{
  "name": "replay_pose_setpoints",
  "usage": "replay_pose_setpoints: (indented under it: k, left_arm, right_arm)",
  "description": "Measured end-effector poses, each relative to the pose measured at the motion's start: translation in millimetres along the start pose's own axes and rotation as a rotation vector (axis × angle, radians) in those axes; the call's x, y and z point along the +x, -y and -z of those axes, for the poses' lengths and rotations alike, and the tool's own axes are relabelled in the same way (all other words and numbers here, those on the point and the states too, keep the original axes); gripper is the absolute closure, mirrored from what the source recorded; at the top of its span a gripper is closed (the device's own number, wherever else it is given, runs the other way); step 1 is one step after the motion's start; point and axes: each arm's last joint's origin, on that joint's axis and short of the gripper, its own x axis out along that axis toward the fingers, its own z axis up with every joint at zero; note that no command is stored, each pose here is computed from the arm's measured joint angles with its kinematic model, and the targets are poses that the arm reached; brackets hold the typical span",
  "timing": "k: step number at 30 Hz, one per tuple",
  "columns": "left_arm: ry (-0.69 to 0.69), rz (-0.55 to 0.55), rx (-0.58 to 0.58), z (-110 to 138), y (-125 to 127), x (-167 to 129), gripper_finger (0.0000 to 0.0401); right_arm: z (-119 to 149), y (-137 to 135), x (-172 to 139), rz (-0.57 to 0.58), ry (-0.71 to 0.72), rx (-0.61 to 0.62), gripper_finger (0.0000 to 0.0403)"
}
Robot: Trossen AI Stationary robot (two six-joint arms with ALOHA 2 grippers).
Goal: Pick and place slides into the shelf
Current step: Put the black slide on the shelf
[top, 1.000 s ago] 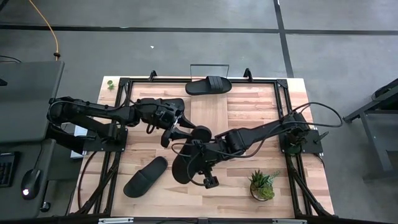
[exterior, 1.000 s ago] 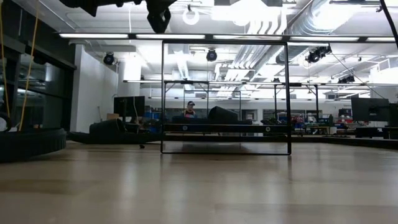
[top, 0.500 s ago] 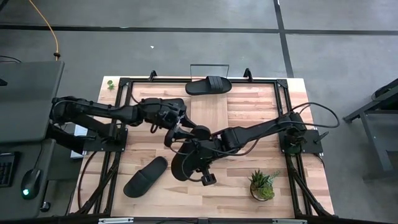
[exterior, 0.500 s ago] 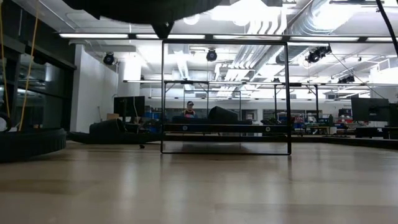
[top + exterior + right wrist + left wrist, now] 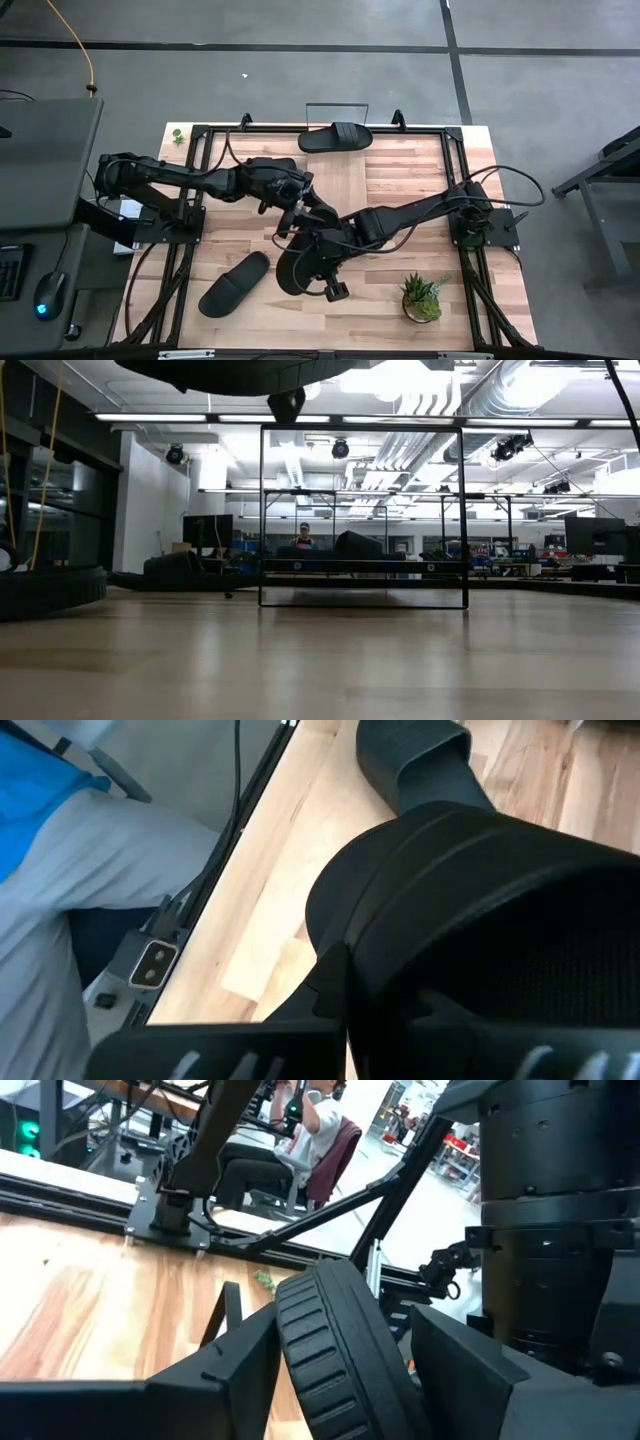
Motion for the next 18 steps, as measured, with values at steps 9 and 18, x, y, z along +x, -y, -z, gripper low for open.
replay_pose_setpoints:
  k: [9,18]
  left_arm:
    - [-0.004,0.003,0.022,0.3,-0.1,0.0,0.0315]
    - [-0.006,0.005,0.040,0.4,0.0,0.0,0.0340]
  right_arm:
    - [-0.1,-0.1,0.1,0.019,0.001,0.009,0.0403]
    - [-0.4,-0.3,-0.1,0.013,0.004,0.030,0.0374]
